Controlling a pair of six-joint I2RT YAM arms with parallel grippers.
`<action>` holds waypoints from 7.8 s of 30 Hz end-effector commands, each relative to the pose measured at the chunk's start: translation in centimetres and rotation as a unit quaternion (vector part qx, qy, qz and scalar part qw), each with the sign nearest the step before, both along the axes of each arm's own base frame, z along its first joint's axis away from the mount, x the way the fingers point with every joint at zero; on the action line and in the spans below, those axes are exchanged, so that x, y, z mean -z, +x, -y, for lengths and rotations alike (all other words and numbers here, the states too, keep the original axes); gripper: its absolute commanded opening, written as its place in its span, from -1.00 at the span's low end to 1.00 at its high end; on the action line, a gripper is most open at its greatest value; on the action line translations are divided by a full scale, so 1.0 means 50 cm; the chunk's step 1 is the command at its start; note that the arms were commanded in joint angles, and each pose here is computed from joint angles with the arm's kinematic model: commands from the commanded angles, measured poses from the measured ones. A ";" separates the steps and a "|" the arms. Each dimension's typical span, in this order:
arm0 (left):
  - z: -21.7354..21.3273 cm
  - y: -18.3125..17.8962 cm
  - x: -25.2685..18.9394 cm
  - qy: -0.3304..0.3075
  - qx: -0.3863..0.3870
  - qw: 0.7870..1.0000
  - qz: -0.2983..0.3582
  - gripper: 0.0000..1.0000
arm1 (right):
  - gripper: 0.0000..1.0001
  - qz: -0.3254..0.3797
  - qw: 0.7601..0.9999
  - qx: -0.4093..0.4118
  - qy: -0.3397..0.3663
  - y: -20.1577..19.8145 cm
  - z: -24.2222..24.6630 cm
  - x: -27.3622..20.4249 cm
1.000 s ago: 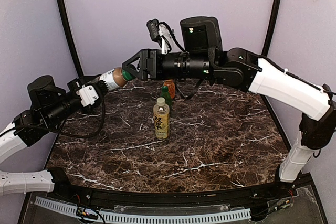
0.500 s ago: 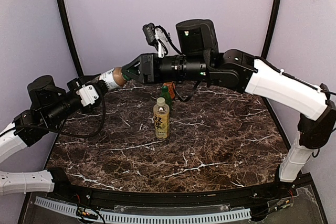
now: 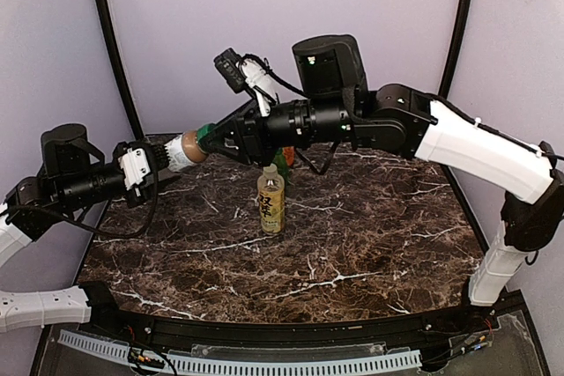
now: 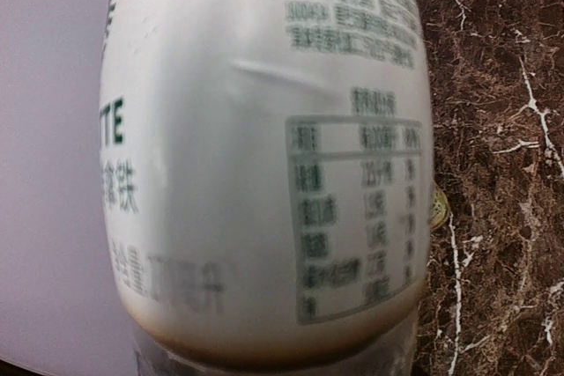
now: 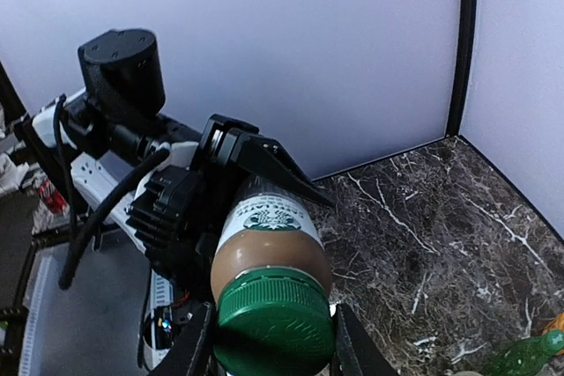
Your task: Unscrew the bottle caps
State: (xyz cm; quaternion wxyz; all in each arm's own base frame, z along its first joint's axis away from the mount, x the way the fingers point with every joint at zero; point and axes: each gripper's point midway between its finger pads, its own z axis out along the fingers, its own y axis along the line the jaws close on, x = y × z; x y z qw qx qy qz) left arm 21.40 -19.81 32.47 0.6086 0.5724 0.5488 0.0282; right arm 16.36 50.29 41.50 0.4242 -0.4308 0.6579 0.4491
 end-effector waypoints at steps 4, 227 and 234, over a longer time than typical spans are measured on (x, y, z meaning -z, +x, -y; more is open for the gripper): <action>0.060 -0.175 0.070 0.004 0.205 0.962 -0.180 -0.99 | -1.00 0.285 0.941 -0.156 -0.094 -0.120 -0.035 0.098; 0.115 -0.228 -0.151 -0.243 0.326 0.874 -0.268 -0.97 | 0.86 0.274 0.899 -0.212 0.269 -0.176 0.022 -0.249; 0.116 -0.229 -0.146 -0.246 0.328 0.871 -0.272 -0.97 | 0.48 0.242 0.899 -0.239 0.275 -0.185 -0.013 -0.236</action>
